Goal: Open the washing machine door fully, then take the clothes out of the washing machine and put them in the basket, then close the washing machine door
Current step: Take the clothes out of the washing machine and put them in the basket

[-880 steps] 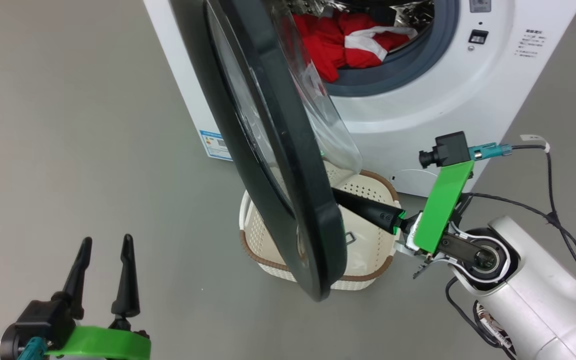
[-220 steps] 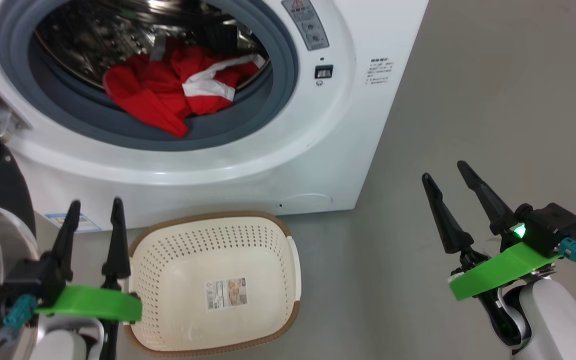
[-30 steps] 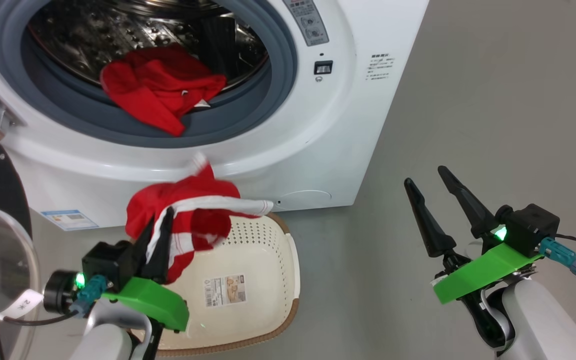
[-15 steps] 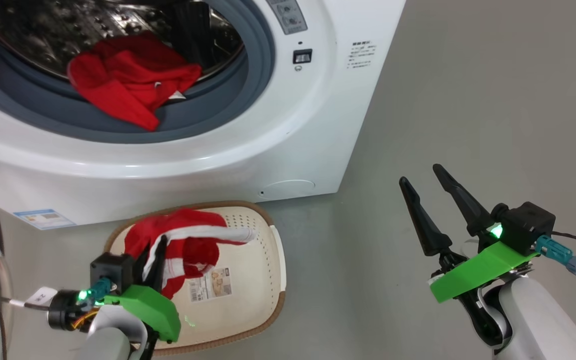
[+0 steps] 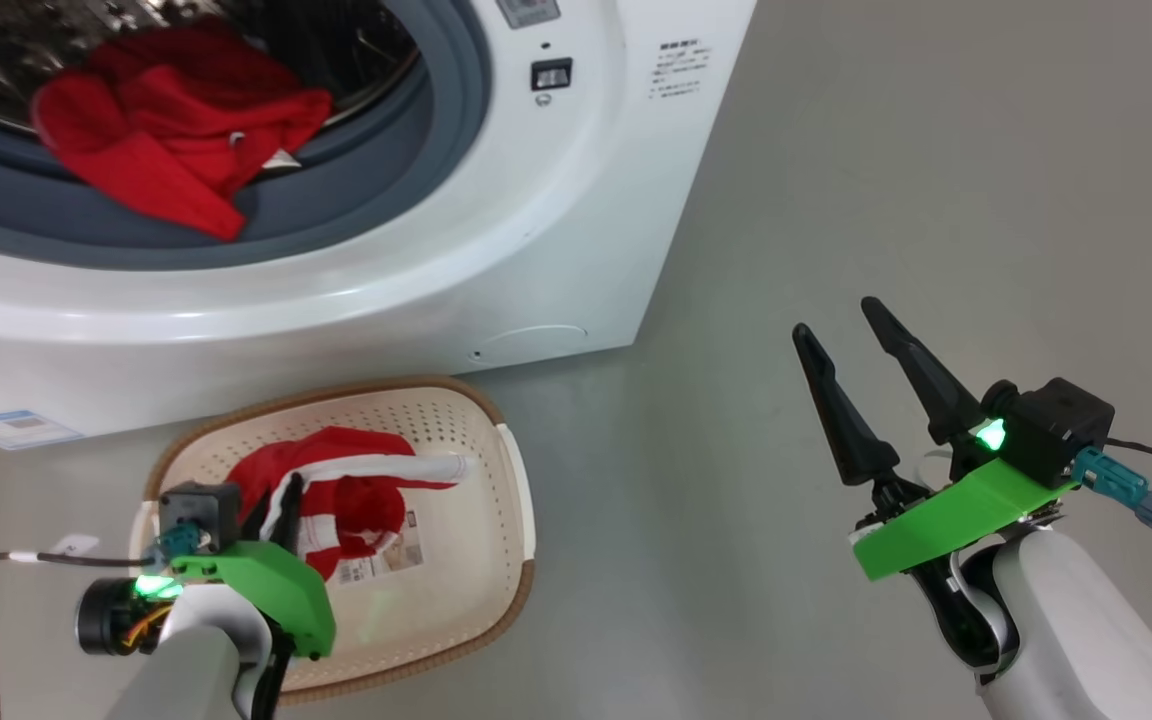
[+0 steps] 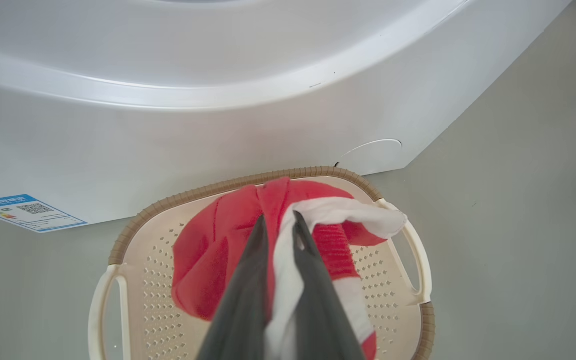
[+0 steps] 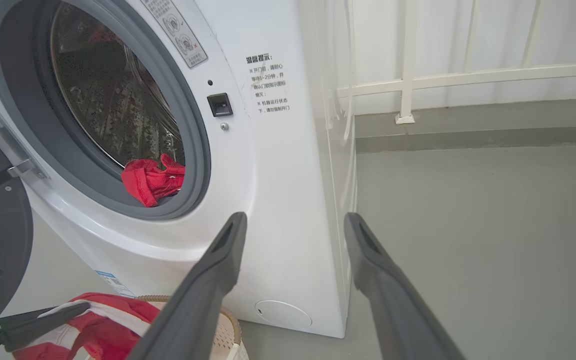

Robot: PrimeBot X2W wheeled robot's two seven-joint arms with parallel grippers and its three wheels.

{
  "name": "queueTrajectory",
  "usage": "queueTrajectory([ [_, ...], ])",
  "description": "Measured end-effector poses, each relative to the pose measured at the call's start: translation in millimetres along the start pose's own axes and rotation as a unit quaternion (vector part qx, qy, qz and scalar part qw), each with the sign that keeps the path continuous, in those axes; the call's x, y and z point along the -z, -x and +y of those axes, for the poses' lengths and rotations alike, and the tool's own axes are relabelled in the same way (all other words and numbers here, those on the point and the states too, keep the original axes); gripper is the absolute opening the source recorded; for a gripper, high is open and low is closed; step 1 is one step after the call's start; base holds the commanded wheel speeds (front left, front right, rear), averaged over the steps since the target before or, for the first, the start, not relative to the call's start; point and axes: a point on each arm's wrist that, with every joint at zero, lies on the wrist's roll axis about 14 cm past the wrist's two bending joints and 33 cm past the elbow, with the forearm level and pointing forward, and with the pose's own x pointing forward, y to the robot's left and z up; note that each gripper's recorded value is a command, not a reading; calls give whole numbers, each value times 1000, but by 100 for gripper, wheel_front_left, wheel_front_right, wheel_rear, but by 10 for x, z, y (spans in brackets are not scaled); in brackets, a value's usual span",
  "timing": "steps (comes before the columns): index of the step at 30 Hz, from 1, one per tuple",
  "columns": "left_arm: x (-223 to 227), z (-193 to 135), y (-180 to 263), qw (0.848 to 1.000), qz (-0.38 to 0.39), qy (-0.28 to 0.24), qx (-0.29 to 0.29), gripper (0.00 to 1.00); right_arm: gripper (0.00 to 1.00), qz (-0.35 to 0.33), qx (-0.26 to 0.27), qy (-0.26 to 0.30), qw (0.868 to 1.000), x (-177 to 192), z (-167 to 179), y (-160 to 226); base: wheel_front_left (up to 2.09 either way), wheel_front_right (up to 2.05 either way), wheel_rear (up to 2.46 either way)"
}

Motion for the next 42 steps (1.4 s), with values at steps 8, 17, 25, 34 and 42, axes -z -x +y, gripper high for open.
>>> queueTrajectory([
  [8,186,36,-142,999,35,5,-3,0,100,3,12,2,1000,37,-101,-41,0,0,0],
  [17,400,75,-316,997,72,17,-3,0,100,15,21,2,1000,171,-190,-118,0,0,0],
  [25,559,129,-444,995,98,19,-8,0,100,29,28,-4,999,320,-235,-167,0,0,0],
  [34,619,105,-538,994,110,17,-1,15,100,29,34,-3,999,343,-291,-206,0,0,0],
  [42,602,87,-511,994,110,20,-3,100,100,25,35,-4,999,308,-285,-205,0,0,0],
])
